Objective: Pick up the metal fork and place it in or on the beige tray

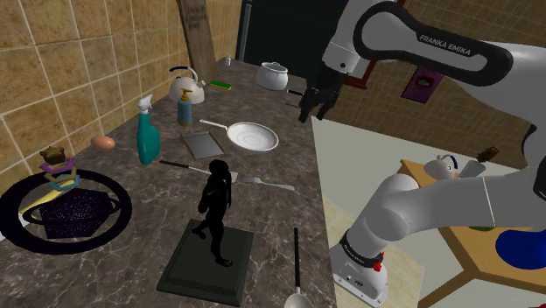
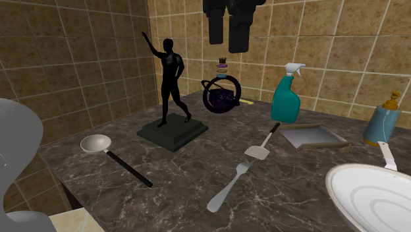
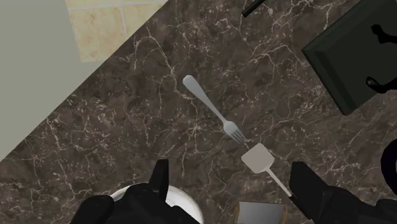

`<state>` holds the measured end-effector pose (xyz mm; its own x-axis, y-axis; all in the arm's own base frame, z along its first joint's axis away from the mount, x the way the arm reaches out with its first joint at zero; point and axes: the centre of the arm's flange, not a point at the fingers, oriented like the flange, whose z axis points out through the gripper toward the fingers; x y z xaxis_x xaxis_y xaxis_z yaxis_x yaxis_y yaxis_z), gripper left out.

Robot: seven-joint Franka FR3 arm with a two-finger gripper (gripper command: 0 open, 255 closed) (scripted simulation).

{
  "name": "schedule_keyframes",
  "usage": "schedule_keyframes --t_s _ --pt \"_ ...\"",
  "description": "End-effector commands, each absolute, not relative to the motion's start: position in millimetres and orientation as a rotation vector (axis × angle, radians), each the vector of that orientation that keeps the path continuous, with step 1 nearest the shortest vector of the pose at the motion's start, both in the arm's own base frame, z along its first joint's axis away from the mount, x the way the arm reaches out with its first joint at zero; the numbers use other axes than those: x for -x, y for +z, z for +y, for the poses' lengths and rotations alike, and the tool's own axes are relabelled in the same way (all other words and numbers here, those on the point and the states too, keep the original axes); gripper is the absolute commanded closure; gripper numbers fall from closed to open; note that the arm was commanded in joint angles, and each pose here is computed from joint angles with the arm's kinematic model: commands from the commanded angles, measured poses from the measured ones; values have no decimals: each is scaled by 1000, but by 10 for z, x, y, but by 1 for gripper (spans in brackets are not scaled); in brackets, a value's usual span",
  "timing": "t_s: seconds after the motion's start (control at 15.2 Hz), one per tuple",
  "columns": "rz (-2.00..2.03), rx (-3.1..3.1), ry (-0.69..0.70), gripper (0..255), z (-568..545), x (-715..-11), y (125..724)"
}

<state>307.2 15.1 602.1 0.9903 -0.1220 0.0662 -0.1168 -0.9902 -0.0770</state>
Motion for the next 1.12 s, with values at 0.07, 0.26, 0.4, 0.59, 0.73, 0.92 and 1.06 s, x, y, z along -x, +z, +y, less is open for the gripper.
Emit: schedule_keyframes --t_s 0.07,0.26,0.4,0.59,0.73,0.92,1.06 --pt "158 3070 -113 0 195 -3106 5899" --pt "78 3095 -127 0 325 -3206 5532" --pt "24 3110 -136 0 409 -3270 5286" --pt "-57 3131 -150 0 532 -3365 4916" --pt "-112 3144 -159 0 611 -3426 4667" --pt "-196 3161 -173 0 727 -3516 4293" --pt "-252 3172 -182 0 801 -3574 4043"
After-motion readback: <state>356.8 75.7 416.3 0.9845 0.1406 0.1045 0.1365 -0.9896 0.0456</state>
